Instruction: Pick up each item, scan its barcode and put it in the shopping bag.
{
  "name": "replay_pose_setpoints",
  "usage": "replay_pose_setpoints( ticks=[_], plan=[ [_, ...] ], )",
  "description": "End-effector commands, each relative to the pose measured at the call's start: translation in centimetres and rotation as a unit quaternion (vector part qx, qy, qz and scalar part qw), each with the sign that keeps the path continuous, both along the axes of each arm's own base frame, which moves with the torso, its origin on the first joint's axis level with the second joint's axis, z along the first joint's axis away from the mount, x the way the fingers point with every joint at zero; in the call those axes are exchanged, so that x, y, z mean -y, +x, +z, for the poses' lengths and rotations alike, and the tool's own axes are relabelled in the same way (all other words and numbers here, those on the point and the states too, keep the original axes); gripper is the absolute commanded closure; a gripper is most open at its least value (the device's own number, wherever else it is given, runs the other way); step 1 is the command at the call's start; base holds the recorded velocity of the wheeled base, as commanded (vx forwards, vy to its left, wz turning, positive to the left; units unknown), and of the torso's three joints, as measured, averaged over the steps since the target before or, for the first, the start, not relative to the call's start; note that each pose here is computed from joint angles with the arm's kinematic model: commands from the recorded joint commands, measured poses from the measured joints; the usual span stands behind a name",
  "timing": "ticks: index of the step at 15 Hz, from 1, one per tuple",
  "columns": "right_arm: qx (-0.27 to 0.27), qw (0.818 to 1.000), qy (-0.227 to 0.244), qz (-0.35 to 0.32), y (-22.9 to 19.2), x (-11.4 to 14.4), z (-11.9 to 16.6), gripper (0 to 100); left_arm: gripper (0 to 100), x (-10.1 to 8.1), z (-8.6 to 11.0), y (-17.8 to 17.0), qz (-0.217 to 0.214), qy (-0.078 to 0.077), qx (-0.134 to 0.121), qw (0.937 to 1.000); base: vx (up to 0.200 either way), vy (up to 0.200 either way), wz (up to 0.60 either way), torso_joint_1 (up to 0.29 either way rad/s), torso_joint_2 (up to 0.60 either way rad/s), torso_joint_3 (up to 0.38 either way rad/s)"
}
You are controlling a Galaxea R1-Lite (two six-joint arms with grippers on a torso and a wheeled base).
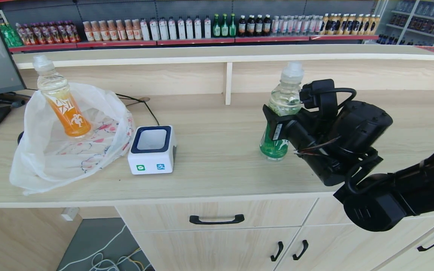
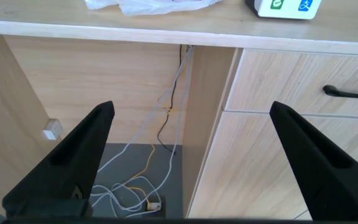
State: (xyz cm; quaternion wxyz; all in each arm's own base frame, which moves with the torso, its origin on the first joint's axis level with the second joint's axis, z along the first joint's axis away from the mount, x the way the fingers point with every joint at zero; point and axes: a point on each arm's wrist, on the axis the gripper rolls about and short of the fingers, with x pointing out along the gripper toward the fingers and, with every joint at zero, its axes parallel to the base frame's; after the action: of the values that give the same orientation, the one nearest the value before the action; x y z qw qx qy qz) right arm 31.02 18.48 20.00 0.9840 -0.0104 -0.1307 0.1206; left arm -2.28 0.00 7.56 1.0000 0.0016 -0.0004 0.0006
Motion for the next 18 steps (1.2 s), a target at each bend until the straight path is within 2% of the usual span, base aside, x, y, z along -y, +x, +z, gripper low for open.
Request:
replay_pose_setpoints(
  ticks=[1,7,11,18],
  plan=[
    [0.003,1.0,0.002,0.0,-0.1,0.1,0.3,100,0,0.0,0.0,0.0,0.0,0.0,0.0,1.0,0.0,0.0,0.0,0.0,0.0,0.0],
    [0.013,1.0,0.007,0.004,-0.9,0.4,1.2,100,0,0.0,0.0,0.0,0.0,0.0,0.0,1.0,0.0,0.0,0.0,0.0,0.0,0.0],
    [0.034,0.999,0.019,0.013,-2.6,1.0,3.1,100,0,0.0,0.0,0.0,0.001,0.0,0.0,1.0,0.0,0.0,0.0,0.0,0.0,0.0],
    [0.05,0.998,-0.02,0.013,-9.6,4.6,4.2,100,0,0.0,0.0,0.0,0.0,0.0,0.0,1.0,0.0,0.0,0.0,0.0,0.0,0.0]
  ],
)
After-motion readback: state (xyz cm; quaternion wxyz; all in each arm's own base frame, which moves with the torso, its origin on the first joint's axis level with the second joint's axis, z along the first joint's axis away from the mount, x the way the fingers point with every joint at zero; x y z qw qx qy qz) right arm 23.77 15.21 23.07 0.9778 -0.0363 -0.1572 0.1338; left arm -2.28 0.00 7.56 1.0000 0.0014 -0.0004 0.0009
